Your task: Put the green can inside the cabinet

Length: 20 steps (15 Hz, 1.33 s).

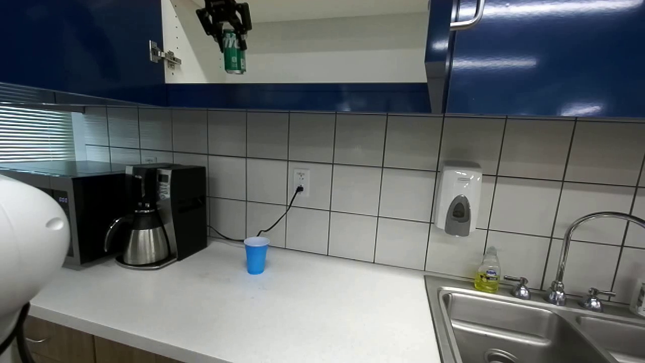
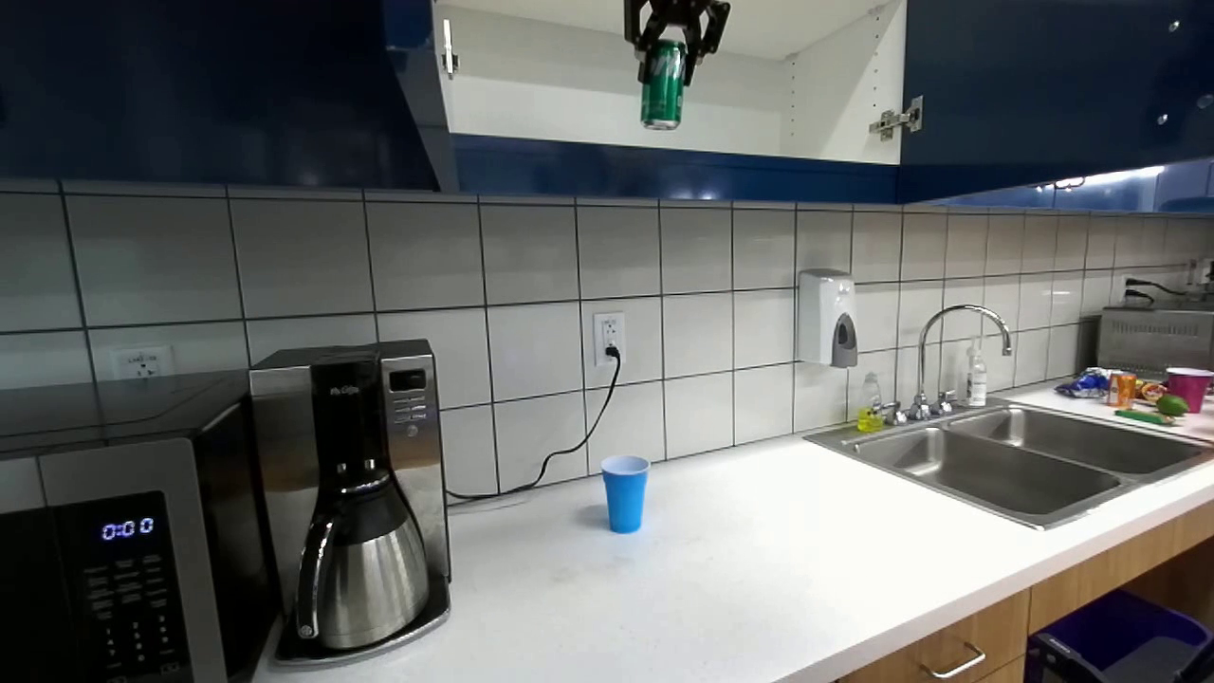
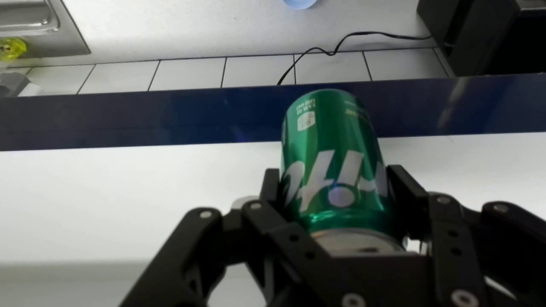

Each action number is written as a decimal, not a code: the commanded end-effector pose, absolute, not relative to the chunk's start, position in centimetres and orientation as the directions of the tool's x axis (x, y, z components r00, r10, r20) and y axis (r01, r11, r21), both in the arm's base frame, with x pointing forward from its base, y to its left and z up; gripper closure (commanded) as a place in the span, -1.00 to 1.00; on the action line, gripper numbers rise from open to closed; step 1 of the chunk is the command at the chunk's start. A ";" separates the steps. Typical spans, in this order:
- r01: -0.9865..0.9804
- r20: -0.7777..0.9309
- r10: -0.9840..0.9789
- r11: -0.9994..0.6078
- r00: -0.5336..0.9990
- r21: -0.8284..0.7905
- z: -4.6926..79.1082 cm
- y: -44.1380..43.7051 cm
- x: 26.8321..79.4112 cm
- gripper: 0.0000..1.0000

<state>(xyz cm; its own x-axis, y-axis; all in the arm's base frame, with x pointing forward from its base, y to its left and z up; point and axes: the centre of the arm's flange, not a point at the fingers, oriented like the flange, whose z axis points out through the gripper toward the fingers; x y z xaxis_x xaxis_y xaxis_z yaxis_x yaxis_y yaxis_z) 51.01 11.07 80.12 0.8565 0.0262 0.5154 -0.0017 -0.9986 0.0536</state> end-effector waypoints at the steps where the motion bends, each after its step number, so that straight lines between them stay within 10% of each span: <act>1: -0.041 0.517 -0.012 -0.998 0.856 0.045 83.0 11.5 53.1 0.22; 20: -0.124 0.451 -0.109 -0.992 0.886 0.005 81.6 11.0 60.6 0.22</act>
